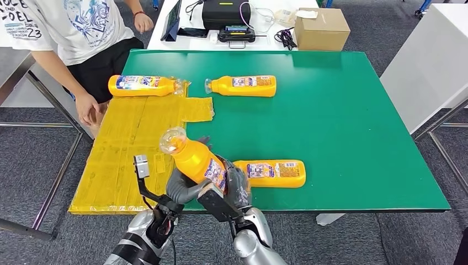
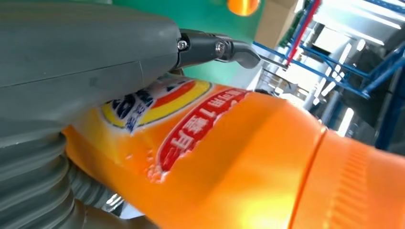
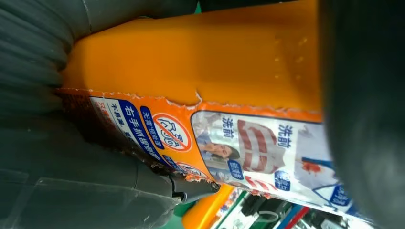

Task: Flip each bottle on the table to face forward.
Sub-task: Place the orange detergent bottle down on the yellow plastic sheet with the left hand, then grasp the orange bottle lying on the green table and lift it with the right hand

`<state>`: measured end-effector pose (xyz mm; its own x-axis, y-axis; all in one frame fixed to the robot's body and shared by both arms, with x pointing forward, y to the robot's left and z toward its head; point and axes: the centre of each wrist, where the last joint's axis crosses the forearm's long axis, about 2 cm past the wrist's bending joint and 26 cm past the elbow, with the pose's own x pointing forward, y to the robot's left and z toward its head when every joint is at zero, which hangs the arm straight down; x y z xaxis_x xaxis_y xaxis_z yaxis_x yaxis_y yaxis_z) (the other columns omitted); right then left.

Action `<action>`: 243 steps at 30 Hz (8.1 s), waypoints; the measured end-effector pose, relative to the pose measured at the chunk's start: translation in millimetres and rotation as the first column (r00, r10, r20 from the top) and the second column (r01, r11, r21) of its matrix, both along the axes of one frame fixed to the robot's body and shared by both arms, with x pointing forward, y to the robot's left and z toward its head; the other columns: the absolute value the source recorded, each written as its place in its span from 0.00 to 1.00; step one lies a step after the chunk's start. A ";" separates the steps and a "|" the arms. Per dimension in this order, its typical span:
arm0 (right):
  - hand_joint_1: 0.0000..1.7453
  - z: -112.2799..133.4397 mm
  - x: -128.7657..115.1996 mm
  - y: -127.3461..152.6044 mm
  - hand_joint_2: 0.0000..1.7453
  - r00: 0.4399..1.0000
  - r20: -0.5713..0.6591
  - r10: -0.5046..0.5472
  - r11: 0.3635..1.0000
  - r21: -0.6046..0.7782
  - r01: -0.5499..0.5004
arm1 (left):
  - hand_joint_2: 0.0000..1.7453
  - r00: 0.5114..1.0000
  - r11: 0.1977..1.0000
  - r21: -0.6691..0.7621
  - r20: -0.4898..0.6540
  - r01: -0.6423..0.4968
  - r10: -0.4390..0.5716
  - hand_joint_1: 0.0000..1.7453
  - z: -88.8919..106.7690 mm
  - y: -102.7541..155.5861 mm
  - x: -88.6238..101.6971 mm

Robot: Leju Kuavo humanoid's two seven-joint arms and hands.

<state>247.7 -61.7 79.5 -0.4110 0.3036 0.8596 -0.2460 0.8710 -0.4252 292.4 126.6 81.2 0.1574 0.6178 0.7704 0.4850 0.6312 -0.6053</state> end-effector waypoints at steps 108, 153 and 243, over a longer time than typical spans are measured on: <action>0.00 86.8 -2.3 -16.8 0.00 0.985 0.158 -0.066 0.917 0.400 -0.003 | 1.00 0.762 -0.529 0.577 0.601 -0.622 -0.241 1.00 -6.1 138.4 79.1; 0.00 67.0 6.0 -12.1 1.00 0.990 0.135 -0.045 0.981 0.192 0.019 | 1.00 0.497 -0.082 0.526 0.837 -0.847 0.230 0.00 9.6 140.0 80.1; 0.00 28.0 63.5 -130.0 1.00 0.990 -0.082 -0.112 0.936 -0.345 0.077 | 1.00 0.454 0.083 0.490 0.713 -0.868 0.534 0.00 -9.0 96.9 32.8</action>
